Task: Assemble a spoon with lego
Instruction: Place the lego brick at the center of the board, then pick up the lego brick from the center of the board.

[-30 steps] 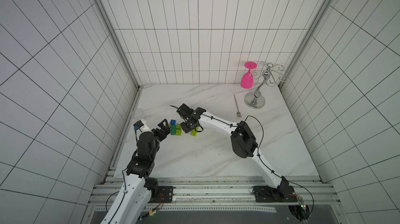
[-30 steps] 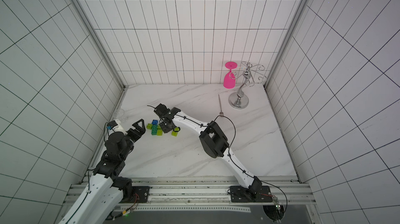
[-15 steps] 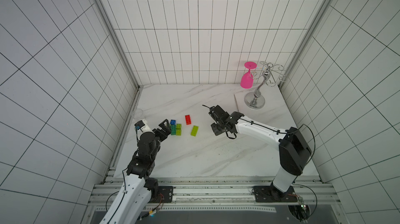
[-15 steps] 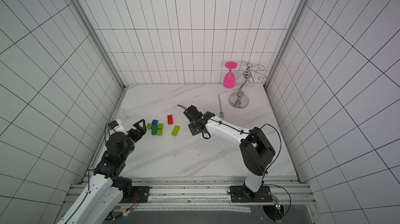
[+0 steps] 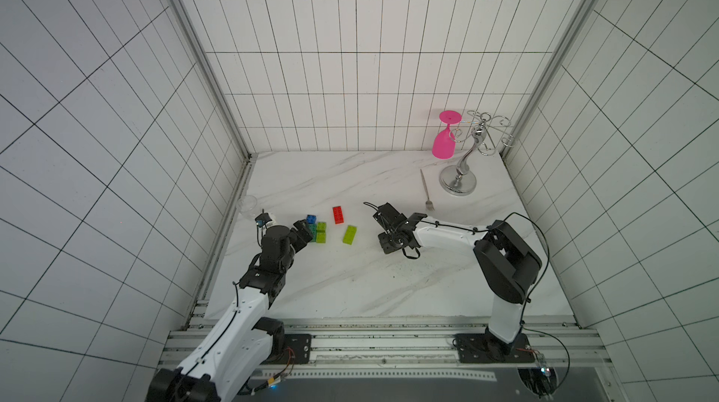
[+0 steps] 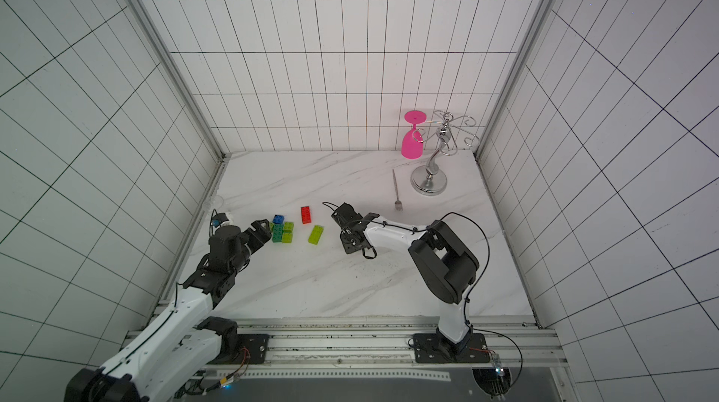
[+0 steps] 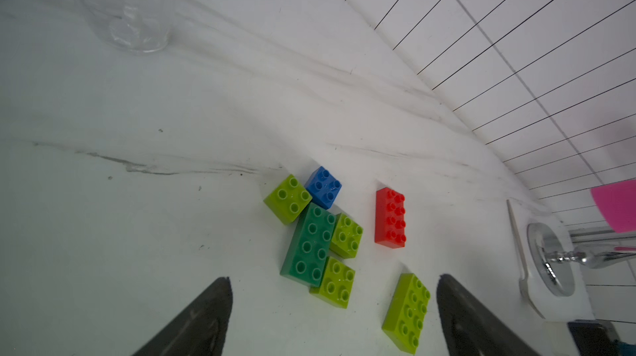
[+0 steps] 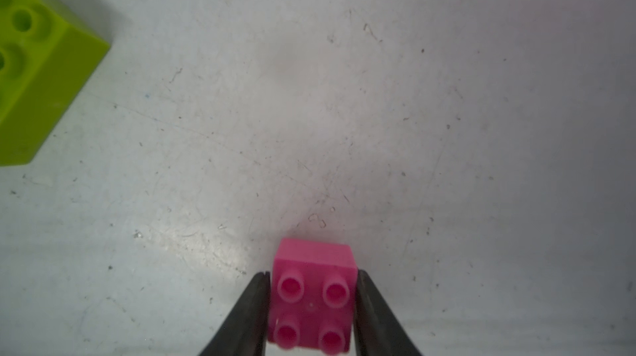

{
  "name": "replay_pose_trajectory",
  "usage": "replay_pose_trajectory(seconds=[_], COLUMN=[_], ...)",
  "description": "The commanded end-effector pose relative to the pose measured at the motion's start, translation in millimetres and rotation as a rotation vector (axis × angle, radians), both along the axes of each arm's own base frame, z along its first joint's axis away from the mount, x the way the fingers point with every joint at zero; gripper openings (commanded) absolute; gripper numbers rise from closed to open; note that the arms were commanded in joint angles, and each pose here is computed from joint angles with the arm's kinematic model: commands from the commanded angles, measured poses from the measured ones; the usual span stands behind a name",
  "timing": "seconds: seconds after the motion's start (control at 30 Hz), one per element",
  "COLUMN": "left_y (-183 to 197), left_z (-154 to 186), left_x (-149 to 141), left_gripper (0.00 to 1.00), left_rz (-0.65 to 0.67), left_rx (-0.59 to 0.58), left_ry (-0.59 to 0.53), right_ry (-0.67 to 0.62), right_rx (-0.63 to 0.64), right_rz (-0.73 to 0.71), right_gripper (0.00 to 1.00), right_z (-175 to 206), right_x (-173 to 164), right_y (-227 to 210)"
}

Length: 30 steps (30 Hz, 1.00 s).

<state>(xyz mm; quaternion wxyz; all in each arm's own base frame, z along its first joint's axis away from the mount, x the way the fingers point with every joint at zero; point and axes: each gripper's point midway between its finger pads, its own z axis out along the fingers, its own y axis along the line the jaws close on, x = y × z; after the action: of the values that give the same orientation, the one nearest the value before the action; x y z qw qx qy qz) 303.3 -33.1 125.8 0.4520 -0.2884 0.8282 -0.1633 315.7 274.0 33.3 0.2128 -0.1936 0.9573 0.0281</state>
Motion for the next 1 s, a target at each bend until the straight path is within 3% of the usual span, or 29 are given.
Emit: replay_pose_trajectory(seconds=[0.0,0.23,0.37,0.63,0.97], left_y=[14.1,37.9,17.9,-11.0,-19.3], left_z=[-4.1,-14.0,-13.0,-37.9,-63.9], left_x=[6.5,4.4,20.2,62.5,99.5], left_gripper=[0.89,0.84,0.78,0.64,0.65], left_rz=[0.050,0.090,-0.060,-0.291,-0.402], left_rx=[0.081,0.080,0.090,0.174,0.446], left_ry=[0.072,0.173,0.212,0.432,0.630], right_ry=[0.019,0.002,-0.022,-0.068,-0.070], right_rx=[0.018,0.058,0.062,0.130,0.219], right_rz=[-0.008,0.013,0.032,0.078,0.111], right_gripper=[0.48,0.55,0.55,0.59,0.60], right_z=[-6.7,24.3,42.0,51.0,64.9], right_x=[-1.6,-12.2,-25.1,-39.6,-49.0], right_y=[-1.1,-6.9,-19.5,-24.7,-13.2])
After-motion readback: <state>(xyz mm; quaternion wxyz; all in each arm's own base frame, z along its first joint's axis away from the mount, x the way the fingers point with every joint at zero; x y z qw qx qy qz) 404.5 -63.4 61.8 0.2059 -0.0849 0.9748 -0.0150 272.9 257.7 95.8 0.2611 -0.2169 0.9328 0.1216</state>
